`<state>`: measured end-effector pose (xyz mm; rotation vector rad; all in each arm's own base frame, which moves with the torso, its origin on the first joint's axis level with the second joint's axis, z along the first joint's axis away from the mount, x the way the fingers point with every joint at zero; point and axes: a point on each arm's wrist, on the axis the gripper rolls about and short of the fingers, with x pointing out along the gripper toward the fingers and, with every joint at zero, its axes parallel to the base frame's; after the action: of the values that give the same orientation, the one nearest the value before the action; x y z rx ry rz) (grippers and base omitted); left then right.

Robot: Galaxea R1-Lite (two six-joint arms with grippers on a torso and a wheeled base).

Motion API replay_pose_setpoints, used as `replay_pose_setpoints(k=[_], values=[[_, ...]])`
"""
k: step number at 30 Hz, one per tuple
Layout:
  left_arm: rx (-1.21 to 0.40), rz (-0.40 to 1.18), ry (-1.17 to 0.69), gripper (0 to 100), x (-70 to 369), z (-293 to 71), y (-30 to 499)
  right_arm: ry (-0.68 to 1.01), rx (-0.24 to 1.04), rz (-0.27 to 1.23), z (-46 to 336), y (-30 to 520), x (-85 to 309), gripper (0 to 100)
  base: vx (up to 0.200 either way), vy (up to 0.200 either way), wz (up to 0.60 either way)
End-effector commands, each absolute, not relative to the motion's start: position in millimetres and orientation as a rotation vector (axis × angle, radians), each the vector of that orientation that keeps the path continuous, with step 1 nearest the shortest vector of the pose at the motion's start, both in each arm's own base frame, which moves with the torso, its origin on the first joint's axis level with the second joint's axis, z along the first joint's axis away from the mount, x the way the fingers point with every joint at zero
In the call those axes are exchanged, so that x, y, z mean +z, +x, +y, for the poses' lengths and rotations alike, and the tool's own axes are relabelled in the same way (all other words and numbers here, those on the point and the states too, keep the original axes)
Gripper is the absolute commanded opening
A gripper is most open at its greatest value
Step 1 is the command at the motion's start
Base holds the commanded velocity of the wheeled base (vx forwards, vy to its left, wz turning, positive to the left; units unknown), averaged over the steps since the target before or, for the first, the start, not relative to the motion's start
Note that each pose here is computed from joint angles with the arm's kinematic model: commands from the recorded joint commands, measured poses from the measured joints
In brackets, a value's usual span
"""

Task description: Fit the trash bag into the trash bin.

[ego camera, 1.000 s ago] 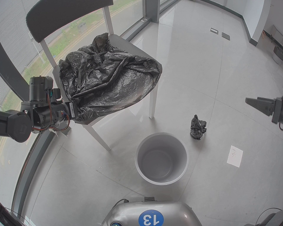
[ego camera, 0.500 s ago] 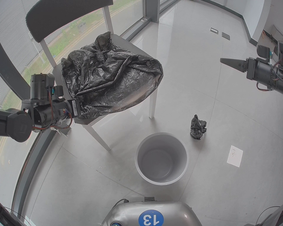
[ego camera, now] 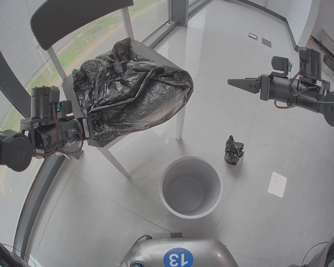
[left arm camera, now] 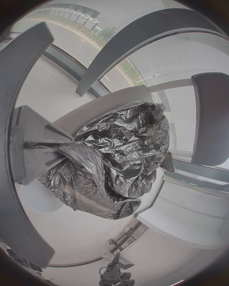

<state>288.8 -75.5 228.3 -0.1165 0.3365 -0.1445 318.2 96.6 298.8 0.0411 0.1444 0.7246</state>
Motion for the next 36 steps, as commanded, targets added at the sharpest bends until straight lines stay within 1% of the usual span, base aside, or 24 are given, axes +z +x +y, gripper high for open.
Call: replay_pose_setpoints(k=[1,7,12,20,23,36], values=[[-0.147,0.329,-0.117,0,230.8,-75.2,285.7,0.036,0.724,0.166,98.0,329.8,287.5,100,0.000,0.000,0.00],[-0.154,0.328,-0.119,0,230.9,-77.4,285.2,0.016,0.708,0.123,95.7,349.4,278.4,100,0.000,0.000,0.00],[-0.153,0.325,-0.119,0,231.8,-76.9,285.1,0.016,0.745,0.105,99.9,365.9,274.0,100,0.000,0.000,0.00],[-0.156,0.304,-0.124,0,233.9,-76.9,285.3,0.008,0.753,0.071,106.3,381.5,278.2,100,0.000,0.000,0.00],[-0.160,0.283,-0.127,0,234.9,-77.7,286.4,0.008,0.753,0.069,106.4,381.9,279.0,100,0.000,0.000,0.00],[-0.166,0.285,-0.125,0,233.8,-79.7,286.6,0.007,0.754,0.081,110.3,395.4,268.8,100,0.000,0.000,0.00]])
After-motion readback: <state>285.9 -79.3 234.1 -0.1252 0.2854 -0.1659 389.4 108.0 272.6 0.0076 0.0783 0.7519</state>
